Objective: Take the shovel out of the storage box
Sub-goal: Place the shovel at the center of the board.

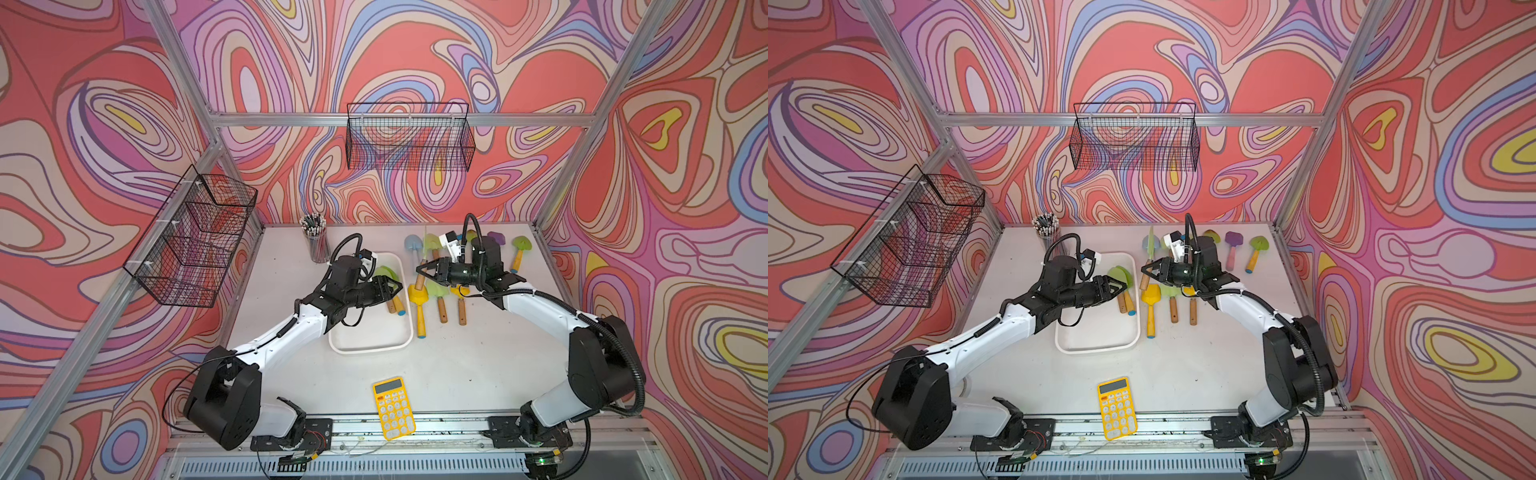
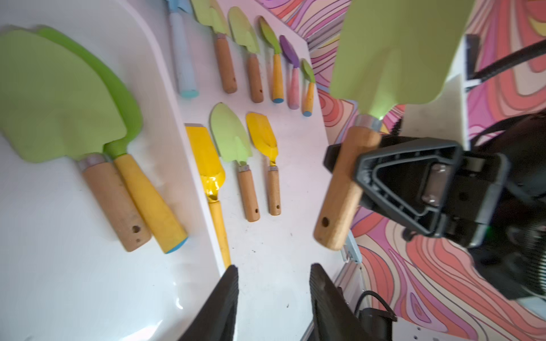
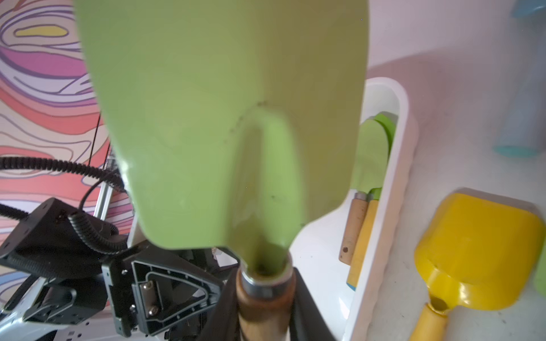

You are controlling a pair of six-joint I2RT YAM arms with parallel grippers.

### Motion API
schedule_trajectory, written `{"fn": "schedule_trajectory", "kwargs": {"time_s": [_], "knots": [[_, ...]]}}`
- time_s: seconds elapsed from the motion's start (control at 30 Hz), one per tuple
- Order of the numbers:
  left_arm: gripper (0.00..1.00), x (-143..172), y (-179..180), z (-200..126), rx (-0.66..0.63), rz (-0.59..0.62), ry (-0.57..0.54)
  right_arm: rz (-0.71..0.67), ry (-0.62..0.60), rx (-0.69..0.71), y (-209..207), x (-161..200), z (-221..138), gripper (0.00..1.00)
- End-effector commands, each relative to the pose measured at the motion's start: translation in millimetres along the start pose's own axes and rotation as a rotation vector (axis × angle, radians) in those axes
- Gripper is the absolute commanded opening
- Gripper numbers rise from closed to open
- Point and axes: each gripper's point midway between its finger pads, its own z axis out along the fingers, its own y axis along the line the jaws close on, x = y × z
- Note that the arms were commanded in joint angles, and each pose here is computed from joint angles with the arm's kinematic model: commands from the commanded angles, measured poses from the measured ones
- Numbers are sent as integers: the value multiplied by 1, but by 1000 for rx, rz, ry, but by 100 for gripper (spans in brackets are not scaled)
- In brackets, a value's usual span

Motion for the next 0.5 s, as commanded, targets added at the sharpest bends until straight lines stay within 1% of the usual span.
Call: {"fn": "schedule_trajectory", "kwargs": {"time_s": [0.0,0.07,0.23,0.37,0.4,0.47], "knots": [[41,8,41,9,-187,10,52,-30,36,232,-38,8,-20,21],[41,6,49,14,-224,16,58,-22,41,336,-60,10,-29,20],[41,0,61,19,-297,39,55,-23,72,649,-115,22,-54,20],[41,-5,72,26,-349,56,61,-39,64,879,-153,28,-80,20],[42,0,78,28,-371,51,87,-42,70,941,-162,30,-87,20],[41,3,84,33,-386,46,105,-48,81,1025,-175,34,-97,20]]}}
